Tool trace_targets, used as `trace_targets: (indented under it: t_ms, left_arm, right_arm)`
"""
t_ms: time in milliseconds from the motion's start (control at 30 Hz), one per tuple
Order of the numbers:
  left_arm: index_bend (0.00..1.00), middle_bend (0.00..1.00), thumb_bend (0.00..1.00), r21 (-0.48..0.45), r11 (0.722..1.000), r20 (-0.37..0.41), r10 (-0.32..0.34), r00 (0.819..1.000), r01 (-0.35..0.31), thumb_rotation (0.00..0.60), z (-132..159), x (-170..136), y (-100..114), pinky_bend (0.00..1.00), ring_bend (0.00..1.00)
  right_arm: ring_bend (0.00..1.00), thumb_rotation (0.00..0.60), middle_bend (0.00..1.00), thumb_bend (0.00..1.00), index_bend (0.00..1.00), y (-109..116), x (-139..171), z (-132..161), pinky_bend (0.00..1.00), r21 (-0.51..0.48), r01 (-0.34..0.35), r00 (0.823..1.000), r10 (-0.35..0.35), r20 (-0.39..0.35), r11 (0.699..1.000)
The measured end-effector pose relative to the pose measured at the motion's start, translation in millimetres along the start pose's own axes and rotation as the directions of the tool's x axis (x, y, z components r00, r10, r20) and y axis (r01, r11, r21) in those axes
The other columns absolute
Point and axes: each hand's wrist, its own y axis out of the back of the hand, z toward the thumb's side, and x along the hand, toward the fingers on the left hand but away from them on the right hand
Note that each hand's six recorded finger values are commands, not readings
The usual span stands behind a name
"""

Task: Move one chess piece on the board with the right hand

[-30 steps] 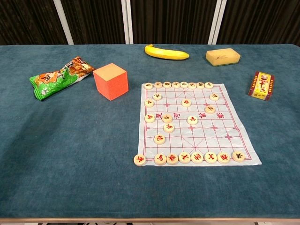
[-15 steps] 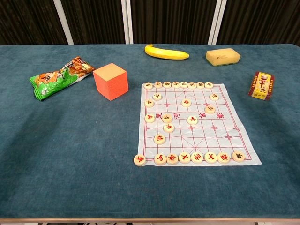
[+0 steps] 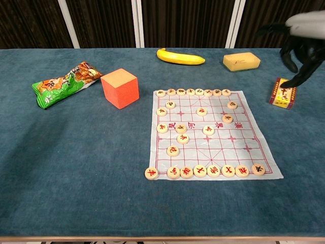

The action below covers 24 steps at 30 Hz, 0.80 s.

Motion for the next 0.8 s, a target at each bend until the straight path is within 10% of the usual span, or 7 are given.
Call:
trace_targets:
  t_ms: [800]
  left_arm:
    - [0.0, 0.0, 0.0, -0.029, 0.999, -0.006, -0.023, 1.0, 0.023, 0.6, -0.4, 4.5, -2.6, 0.0, 0.0]
  right_arm:
    - [1.0, 0.6, 1.0, 0.24, 0.49, -80.0, -30.3, 76.9, 0.92, -0.035, -0.132, 0.991, 0.132, -0.008, 0.991]
